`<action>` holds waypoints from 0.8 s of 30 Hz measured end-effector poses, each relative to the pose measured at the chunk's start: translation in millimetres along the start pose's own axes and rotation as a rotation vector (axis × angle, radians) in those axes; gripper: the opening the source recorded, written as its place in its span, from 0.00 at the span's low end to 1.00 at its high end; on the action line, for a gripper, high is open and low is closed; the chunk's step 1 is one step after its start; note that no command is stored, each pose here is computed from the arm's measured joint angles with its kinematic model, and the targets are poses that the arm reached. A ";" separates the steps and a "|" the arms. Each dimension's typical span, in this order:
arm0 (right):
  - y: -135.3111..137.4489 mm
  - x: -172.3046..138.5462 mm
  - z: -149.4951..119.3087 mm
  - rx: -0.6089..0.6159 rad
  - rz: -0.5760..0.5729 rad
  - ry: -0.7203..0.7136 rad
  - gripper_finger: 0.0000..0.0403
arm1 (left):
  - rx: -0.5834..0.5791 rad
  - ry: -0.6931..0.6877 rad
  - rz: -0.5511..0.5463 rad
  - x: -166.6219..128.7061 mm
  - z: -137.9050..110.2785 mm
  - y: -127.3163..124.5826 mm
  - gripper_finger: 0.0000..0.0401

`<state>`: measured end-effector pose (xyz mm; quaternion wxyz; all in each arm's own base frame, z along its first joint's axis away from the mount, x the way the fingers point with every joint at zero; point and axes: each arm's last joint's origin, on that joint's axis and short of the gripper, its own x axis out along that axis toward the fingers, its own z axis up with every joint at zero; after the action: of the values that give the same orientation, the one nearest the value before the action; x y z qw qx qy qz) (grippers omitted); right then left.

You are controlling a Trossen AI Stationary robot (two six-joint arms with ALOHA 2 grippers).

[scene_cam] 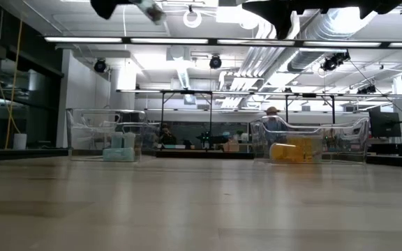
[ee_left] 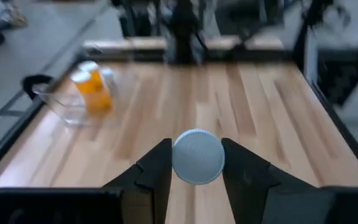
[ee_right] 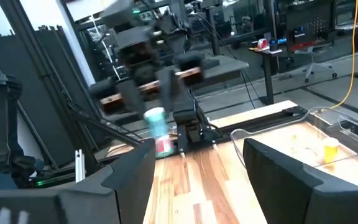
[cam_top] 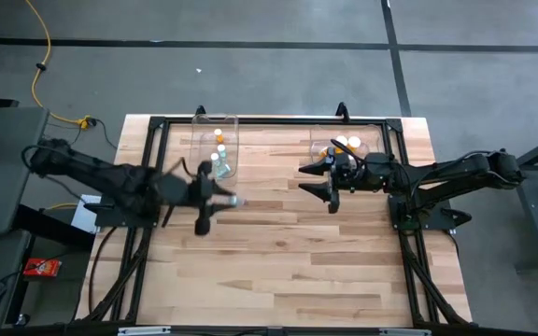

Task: Pick and place medicine bottles into bin by pill shape (circle, oval)
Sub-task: Put the blue pill bottle into the left transparent bin

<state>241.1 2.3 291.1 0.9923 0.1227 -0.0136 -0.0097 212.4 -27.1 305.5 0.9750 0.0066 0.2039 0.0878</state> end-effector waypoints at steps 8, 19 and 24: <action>-1.4 7.8 -7.0 -0.010 -0.002 0.013 0.59 | -0.184 -0.195 0.015 24.5 -12.3 39.6 0.28; -2.7 12.7 -13.1 -0.057 -0.005 0.038 0.59 | -0.219 -0.229 0.024 39.3 -11.9 47.3 0.28; -2.9 14.2 -13.7 -0.073 -0.009 0.043 0.59 | -0.220 -0.232 0.024 39.1 -11.5 47.3 0.28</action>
<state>255.6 2.5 277.5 0.9961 0.0868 0.0088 -0.0119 235.1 26.0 281.7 0.9858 -0.0878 0.0788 0.1199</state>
